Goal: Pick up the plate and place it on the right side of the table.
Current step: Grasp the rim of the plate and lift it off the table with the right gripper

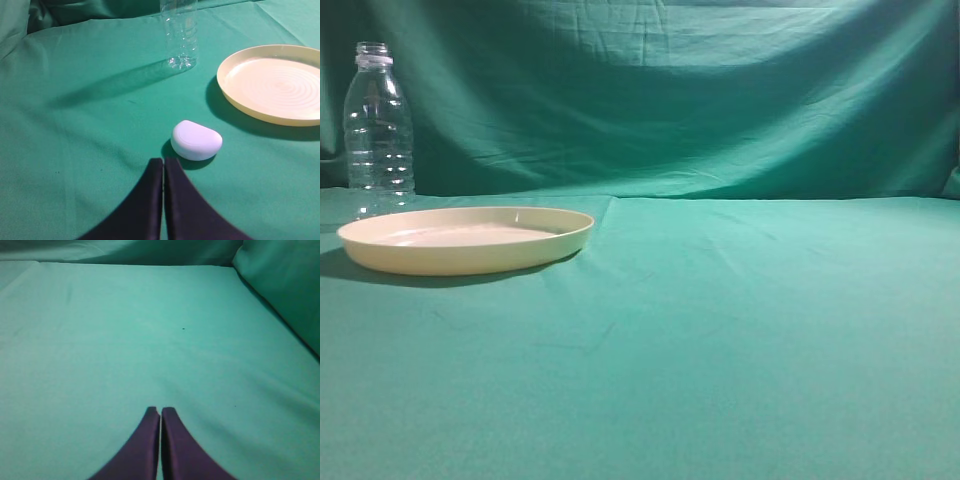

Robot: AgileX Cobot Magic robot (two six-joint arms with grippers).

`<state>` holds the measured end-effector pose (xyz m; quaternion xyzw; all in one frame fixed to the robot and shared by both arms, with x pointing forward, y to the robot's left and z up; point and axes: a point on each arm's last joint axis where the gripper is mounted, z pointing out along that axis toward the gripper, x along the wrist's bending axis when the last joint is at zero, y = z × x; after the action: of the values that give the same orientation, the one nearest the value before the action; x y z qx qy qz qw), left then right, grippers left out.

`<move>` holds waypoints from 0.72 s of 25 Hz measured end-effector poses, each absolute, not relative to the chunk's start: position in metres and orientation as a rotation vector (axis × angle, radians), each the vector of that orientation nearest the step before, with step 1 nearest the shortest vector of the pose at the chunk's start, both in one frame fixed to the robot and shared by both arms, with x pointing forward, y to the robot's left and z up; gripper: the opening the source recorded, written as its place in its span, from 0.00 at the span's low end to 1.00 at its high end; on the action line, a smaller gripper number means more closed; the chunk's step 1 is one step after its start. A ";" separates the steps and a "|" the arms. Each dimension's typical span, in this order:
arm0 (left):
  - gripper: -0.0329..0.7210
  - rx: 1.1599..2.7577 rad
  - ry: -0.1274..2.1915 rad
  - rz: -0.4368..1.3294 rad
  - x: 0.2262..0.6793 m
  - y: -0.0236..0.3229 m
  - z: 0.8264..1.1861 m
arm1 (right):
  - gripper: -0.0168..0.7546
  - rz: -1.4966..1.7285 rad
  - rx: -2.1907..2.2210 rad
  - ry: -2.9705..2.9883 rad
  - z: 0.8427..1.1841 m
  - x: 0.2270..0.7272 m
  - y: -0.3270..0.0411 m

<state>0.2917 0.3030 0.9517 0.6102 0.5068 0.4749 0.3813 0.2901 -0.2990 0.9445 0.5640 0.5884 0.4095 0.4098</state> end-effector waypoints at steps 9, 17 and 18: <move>0.04 1.557 1.293 1.212 0.292 0.303 0.952 | 0.02 1.032 1.419 1.481 0.945 0.290 -0.299; 0.04 1.557 1.293 1.212 0.292 0.303 0.952 | 0.02 1.032 1.419 1.481 0.945 0.290 -0.299; 0.04 1.557 1.293 1.212 0.292 0.303 0.952 | 0.02 1.032 1.419 1.481 0.945 0.290 -0.299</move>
<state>0.2917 0.3030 0.9517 0.6102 0.5068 0.4749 0.3813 0.2902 -0.2990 0.9447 0.5635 0.5883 0.4099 0.4104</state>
